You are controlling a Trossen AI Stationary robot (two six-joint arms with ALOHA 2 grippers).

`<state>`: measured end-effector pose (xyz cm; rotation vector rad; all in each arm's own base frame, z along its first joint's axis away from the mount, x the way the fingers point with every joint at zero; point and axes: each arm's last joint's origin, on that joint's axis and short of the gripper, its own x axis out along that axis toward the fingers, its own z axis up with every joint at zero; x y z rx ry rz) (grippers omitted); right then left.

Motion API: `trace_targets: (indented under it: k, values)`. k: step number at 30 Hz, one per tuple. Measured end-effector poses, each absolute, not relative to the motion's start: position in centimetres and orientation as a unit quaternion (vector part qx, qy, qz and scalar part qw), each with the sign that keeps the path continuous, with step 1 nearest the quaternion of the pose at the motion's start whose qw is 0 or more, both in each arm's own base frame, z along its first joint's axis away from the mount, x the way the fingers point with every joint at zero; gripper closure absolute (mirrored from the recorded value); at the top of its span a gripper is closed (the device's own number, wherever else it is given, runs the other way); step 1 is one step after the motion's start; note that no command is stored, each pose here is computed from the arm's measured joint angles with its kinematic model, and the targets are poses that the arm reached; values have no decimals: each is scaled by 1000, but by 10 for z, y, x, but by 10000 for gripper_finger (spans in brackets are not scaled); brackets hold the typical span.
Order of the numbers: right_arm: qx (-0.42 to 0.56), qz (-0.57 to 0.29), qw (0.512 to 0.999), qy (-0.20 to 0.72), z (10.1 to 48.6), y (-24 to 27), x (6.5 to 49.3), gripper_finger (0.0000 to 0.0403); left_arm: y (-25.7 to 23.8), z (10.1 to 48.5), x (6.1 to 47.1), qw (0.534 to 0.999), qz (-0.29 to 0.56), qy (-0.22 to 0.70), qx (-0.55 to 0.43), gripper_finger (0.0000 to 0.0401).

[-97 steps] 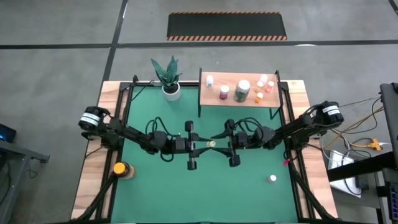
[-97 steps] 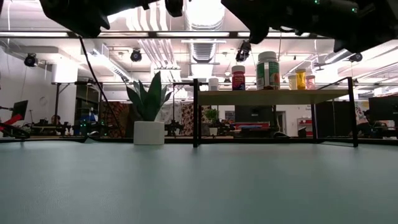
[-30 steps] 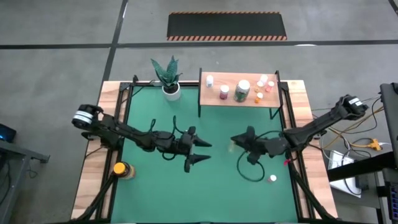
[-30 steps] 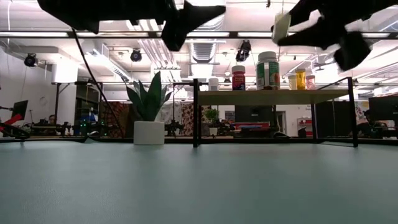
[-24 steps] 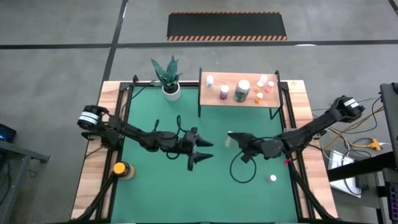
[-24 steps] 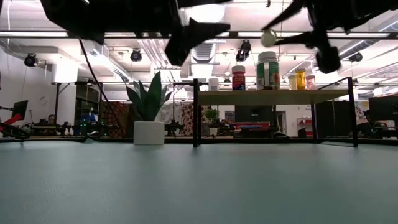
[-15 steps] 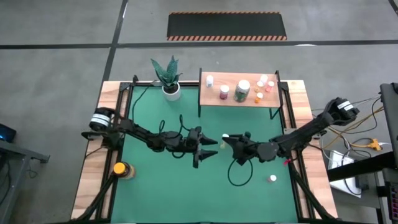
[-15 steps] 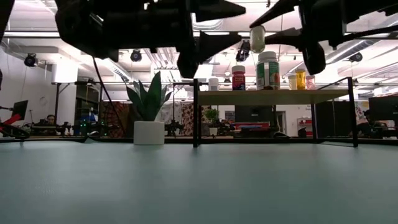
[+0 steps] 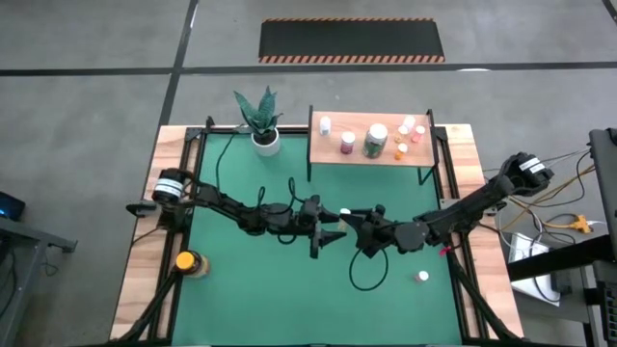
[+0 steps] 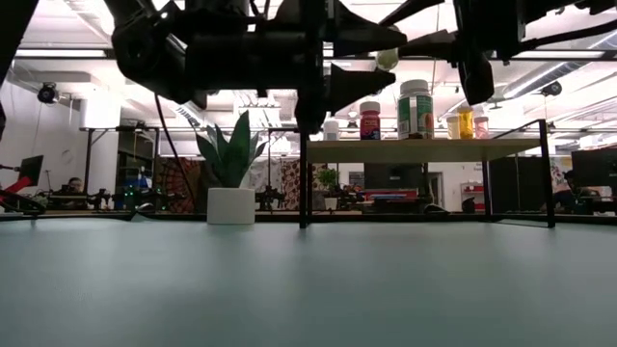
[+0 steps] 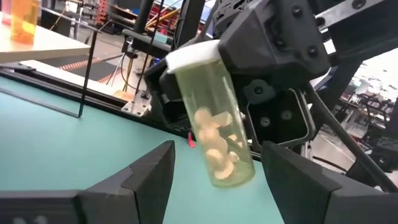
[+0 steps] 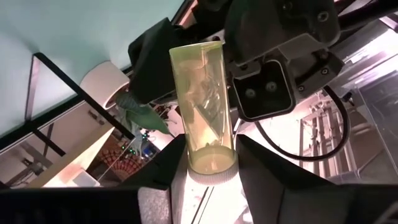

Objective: Pick and place medicine bottles onto shelf by color
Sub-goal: Put the light yellow pill bottle on the shelf

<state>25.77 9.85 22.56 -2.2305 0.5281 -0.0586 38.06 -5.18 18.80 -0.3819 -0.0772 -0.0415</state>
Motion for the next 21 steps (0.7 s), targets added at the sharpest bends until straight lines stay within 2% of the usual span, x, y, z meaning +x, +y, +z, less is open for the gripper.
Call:
trace_targets:
  k: [6, 16, 21]
  values:
    - [-887, -21, 410, 211, 225, 98, 258, 288, -52, 189, 382, 983, -21, -41, -179, 204]
    - [-888, -20, 408, 211, 225, 99, 258, 266, -52, 188, 381, 984, -20, -38, -172, 314]
    - [-888, -21, 410, 210, 225, 99, 258, 257, -52, 188, 381, 984, -19, -39, -172, 324]
